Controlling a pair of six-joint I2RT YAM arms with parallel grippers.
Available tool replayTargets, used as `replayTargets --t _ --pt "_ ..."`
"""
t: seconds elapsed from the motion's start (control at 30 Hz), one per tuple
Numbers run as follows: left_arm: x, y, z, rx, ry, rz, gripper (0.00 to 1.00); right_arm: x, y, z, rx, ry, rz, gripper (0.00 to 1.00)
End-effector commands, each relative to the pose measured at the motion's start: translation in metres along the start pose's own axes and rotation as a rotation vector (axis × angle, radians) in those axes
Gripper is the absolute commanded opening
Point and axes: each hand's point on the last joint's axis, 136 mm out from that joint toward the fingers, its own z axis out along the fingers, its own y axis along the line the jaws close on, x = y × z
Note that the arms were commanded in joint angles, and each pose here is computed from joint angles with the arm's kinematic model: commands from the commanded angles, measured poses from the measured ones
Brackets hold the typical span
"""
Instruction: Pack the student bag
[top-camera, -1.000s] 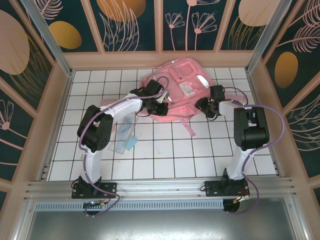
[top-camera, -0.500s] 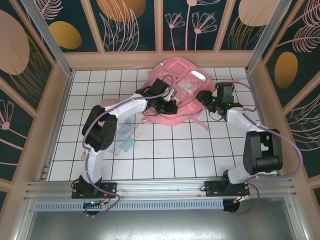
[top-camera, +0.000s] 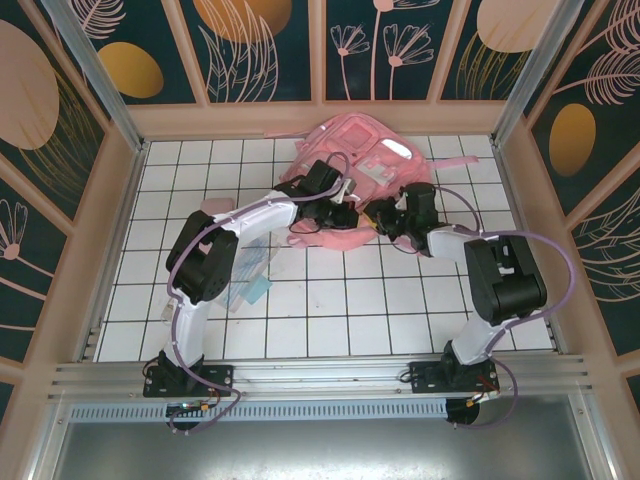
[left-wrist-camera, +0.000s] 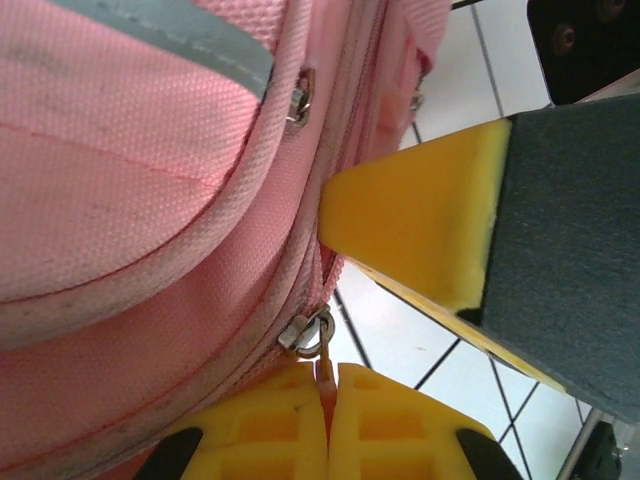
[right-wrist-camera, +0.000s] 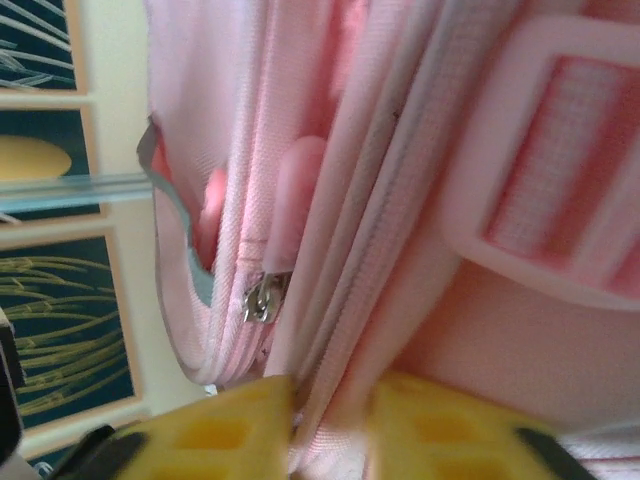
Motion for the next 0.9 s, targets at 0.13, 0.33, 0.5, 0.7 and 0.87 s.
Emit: replayTargets --t 0.13,0.33,0.5,0.7,0.87 --pt "0.005 0.001 -0.023 -0.104 -0.016 0.089 0.0 -0.017 -0.002 -0.006 0.033 -0.098 -0.063 0.0" --pt "0.0 0.07 -0.05 -0.327 -0.06 0.003 0.0 -0.026 -0.008 -0.024 0.107 -0.149 -0.124 0.0" --pt "-0.009 0.108 -0.08 -0.407 -0.109 -0.064 0.0 -0.028 -0.01 -0.025 0.112 -0.151 -0.13 0.0" --pt "-0.009 0.11 -0.093 -0.429 -0.098 -0.039 0.0 -0.036 -0.011 -0.025 0.14 -0.175 -0.157 0.0" --pt "-0.015 0.16 -0.109 -0.542 -0.078 -0.073 0.0 -0.05 -0.01 -0.029 0.207 -0.212 -0.256 0.0"
